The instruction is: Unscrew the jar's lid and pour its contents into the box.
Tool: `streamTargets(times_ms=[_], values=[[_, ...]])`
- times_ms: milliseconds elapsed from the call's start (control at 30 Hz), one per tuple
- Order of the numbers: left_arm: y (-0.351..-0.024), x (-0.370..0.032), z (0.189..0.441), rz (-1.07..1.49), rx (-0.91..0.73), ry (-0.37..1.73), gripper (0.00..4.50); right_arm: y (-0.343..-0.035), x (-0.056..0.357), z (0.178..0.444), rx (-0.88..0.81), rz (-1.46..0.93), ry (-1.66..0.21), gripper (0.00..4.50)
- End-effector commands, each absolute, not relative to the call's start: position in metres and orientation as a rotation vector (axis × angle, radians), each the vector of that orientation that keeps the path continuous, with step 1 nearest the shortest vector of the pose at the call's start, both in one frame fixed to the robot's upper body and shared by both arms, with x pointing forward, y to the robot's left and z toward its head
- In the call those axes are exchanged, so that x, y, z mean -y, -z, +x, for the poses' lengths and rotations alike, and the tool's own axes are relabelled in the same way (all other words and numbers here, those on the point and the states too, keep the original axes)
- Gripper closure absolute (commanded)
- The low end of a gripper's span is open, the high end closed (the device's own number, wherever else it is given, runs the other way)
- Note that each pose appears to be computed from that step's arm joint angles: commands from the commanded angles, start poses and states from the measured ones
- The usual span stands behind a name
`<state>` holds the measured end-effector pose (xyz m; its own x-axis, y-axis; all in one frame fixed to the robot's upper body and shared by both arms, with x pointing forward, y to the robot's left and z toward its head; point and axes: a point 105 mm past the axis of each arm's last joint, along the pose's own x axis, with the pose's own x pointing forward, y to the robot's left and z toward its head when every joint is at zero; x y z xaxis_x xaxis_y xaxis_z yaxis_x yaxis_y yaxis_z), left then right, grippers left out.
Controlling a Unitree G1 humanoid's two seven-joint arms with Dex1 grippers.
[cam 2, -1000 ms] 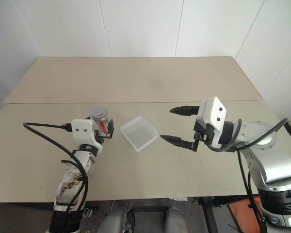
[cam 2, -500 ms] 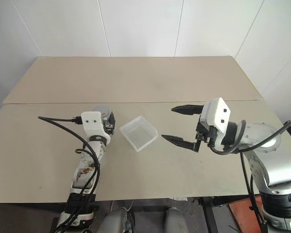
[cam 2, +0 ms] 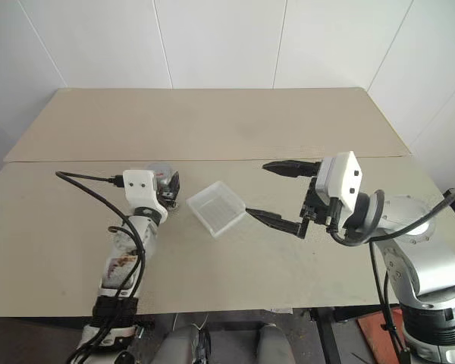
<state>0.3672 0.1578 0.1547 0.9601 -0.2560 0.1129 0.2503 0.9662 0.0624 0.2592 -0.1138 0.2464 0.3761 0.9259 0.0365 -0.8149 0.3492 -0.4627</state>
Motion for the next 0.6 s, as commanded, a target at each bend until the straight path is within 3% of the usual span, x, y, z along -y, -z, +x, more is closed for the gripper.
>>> streamTargets(times_ms=[33, 367, 600], values=[[-0.201, -0.17, 0.354, 0.034, 0.187, 0.528, 1.88, -0.258, 0.104, 0.26, 0.337, -0.397, -1.159, 0.0], [-0.241, -0.165, 0.318, 0.125, 0.11, 1.315, 1.88, -0.282, 0.049, 0.279, 0.324, -0.276, -1.258, 0.0], [-0.236, -0.123, 0.327, 0.195, 0.157, 1.533, 1.88, -0.297, 0.008, 0.283, 0.285, -0.206, -1.297, 0.0]])
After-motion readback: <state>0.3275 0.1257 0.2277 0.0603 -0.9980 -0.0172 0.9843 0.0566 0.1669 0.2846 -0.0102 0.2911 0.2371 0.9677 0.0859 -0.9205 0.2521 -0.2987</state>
